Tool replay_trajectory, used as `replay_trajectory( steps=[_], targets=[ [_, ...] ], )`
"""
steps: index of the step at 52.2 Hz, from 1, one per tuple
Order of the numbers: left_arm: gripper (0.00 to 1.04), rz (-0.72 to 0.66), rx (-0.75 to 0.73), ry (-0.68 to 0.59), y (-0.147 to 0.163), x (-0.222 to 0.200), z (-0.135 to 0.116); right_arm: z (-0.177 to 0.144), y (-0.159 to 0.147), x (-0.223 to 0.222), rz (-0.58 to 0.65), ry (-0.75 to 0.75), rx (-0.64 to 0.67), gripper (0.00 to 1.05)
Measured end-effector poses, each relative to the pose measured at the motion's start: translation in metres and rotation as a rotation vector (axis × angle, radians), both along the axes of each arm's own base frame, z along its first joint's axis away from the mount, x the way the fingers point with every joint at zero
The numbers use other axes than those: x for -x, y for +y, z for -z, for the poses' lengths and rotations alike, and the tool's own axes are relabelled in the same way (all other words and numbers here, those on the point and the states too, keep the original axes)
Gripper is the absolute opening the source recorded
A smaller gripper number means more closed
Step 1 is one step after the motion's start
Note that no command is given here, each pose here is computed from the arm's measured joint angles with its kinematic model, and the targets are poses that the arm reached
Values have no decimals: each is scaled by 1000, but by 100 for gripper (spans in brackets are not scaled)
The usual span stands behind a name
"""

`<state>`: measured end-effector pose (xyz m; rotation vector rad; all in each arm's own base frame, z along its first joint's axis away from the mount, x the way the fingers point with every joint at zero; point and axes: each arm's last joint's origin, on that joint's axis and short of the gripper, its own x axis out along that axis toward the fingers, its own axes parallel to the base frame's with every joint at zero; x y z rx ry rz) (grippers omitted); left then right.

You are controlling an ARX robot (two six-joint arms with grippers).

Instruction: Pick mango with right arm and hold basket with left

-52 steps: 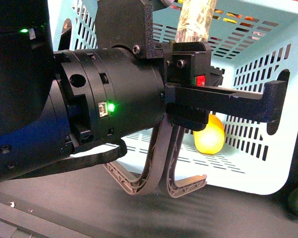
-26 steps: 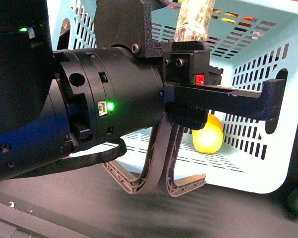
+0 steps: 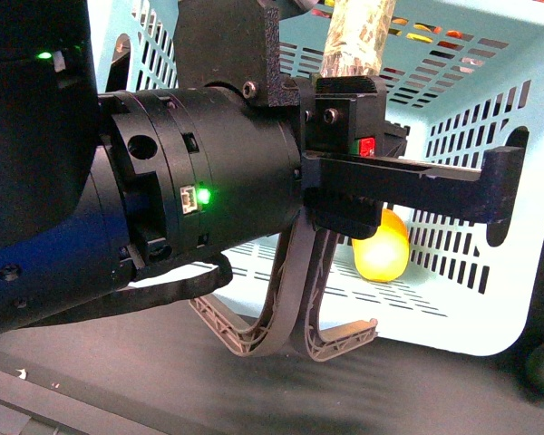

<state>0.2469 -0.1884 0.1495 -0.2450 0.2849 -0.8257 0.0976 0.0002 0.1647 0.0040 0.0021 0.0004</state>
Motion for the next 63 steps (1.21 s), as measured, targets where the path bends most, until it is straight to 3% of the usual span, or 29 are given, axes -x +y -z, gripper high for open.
replay_trajectory(
  steps=[11,30,42,45,50,56,63],
  targets=[
    [8,0,0,0,0,0,0,0,0,0,0,0,2,3],
    [8,0,0,0,0,0,0,0,0,0,0,0,1,58],
    [8,-42,-5,-33,-2,0,0,0,0,0,0,0,0,99],
    [8,-205,1,-118,-7,-3,5,0,0,0,-1,0,1,96],
    [8,-320,2,-149,-14,-22,-3,0,0,0,0,0,1,97],
    [8,-451,12,-110,-16,-48,-10,0,0,0,0,0,1,97],
    [8,-646,94,31,-12,-89,-7,0,0,0,0,0,1,97]
  ],
)
